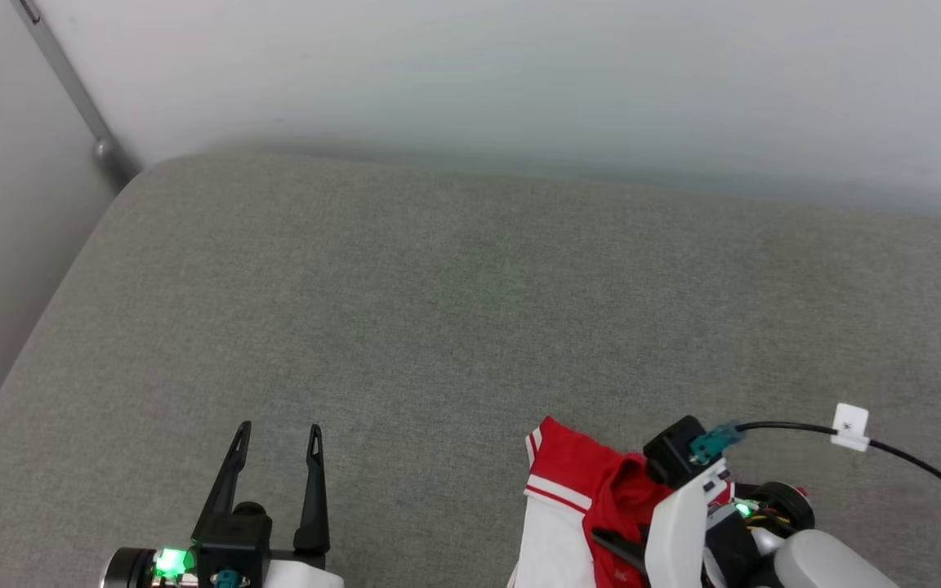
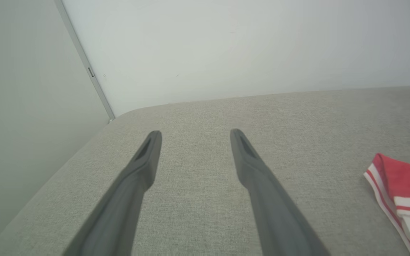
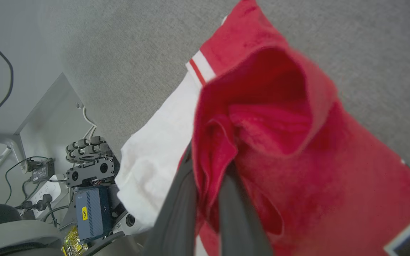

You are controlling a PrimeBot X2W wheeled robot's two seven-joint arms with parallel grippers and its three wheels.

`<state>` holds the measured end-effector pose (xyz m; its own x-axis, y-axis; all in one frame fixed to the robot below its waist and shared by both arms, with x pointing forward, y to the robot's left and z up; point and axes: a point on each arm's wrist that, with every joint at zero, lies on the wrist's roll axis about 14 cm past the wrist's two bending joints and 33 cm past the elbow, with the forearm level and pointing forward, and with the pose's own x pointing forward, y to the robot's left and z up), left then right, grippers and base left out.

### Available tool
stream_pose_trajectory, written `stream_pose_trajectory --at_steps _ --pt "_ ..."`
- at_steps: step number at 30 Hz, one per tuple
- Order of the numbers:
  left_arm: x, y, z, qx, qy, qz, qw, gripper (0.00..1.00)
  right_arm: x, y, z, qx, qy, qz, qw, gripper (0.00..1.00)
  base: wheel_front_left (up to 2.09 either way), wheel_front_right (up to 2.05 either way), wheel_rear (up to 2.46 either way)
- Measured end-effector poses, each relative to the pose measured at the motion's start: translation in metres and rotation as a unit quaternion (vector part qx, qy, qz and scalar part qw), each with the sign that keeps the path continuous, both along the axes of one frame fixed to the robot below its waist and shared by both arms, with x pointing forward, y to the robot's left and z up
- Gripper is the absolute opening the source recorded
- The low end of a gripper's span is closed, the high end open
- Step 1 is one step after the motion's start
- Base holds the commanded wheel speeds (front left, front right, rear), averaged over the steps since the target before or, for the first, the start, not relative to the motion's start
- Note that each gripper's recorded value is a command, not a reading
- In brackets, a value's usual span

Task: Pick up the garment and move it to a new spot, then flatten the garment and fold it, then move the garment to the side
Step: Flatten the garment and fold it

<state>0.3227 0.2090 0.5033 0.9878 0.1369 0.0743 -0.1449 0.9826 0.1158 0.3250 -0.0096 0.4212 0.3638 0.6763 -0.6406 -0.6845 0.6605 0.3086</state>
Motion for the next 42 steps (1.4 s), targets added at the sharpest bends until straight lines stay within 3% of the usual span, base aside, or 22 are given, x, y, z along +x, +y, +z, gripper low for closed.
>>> stream_pose_trajectory --at_steps 5,6,7,8,11,15,20,24,25,26,27,28,30,31,32,33,36,42 --pt "0.003 0.005 -0.002 0.0 0.004 0.009 1.0 1.0 0.004 0.002 -0.03 -0.037 0.013 0.01 0.999 0.0 0.0 0.0 0.0" --pt "0.003 0.005 -0.003 -0.001 0.006 0.01 1.0 1.0 0.003 0.001 -0.036 -0.044 0.016 0.011 0.999 0.11 0.0 0.0 0.0" --pt "0.003 0.005 -0.004 -0.002 0.007 0.01 1.0 1.0 0.002 0.001 -0.039 -0.047 0.016 0.011 0.999 0.11 0.0 0.0 0.0" --pt "0.003 0.005 -0.004 -0.001 0.007 0.01 1.0 1.0 0.002 0.002 -0.04 -0.047 0.014 0.011 0.999 1.0 0.0 0.0 0.0" --pt "0.001 0.006 -0.002 -0.001 0.002 0.012 1.0 1.0 0.001 0.003 -0.038 -0.039 -0.004 0.009 0.999 1.0 0.0 0.0 0.0" --pt "-0.006 0.007 -0.001 -0.002 -0.001 0.012 1.0 1.0 0.013 -0.006 -0.013 -0.024 -0.083 0.002 0.996 1.0 0.0 0.0 0.0" --pt "-0.006 0.002 0.006 -0.003 -0.013 0.002 1.0 1.0 0.042 -0.029 0.046 0.025 -0.207 -0.045 0.977 1.0 0.0 0.0 0.0" --pt "-0.004 -0.005 0.008 -0.005 -0.017 -0.01 1.0 1.0 0.069 -0.068 0.101 0.05 -0.324 -0.111 0.938 1.0 0.0 0.0 0.0" --pt "-0.002 -0.009 0.01 -0.005 -0.021 -0.016 1.0 1.0 0.076 -0.094 0.121 0.058 -0.367 -0.155 0.915 1.0 0.0 0.0 0.0" --pt "-0.001 -0.01 0.011 -0.006 -0.023 -0.018 1.0 1.0 0.078 -0.108 0.127 0.057 -0.386 -0.178 0.903 1.0 0.0 0.0 0.0" --pt "-0.001 -0.01 0.011 -0.006 -0.023 -0.018 1.0 1.0 0.078 -0.108 0.127 0.057 -0.386 -0.178 0.903 1.0 0.0 0.0 0.0" --pt "0.0 -0.013 0.013 -0.007 -0.025 -0.023 0.999 1.0 0.08 -0.132 0.14 0.054 -0.425 -0.213 0.878 1.0 0.0 0.0 0.0" --pt "0.0 -0.015 0.014 -0.007 -0.028 -0.026 0.999 1.0 0.077 -0.149 0.146 0.054 -0.45 -0.245 0.857 1.0 0.0 0.0 0.0" --pt "0.0 -0.015 0.014 -0.007 -0.028 -0.026 0.999 1.0 0.077 -0.149 0.146 0.054 -0.45 -0.245 0.857 1.0 0.0 0.0 0.0" --pt "0.001 -0.017 0.016 -0.007 -0.031 -0.03 0.999 1.0 0.07 -0.163 0.147 0.053 -0.467 -0.273 0.84 1.0 0.0 0.0 0.0" --pt "0.001 -0.017 0.016 -0.007 -0.031 -0.03 0.999 1.0 0.07 -0.163 0.147 0.053 -0.467 -0.273 0.84 1.0 0.0 0.0 0.0" --pt "0.0 -0.021 0.02 -0.004 -0.038 -0.038 0.999 1.0 0.056 -0.182 0.145 0.055 -0.483 -0.321 0.812 1.0 0.0 0.0 0.0" --pt "-0.005 -0.027 0.023 0.001 -0.041 -0.051 0.998 1.0 0.03 -0.187 0.13 0.062 -0.471 -0.368 0.799 1.0 0.0 0.0 0.0"
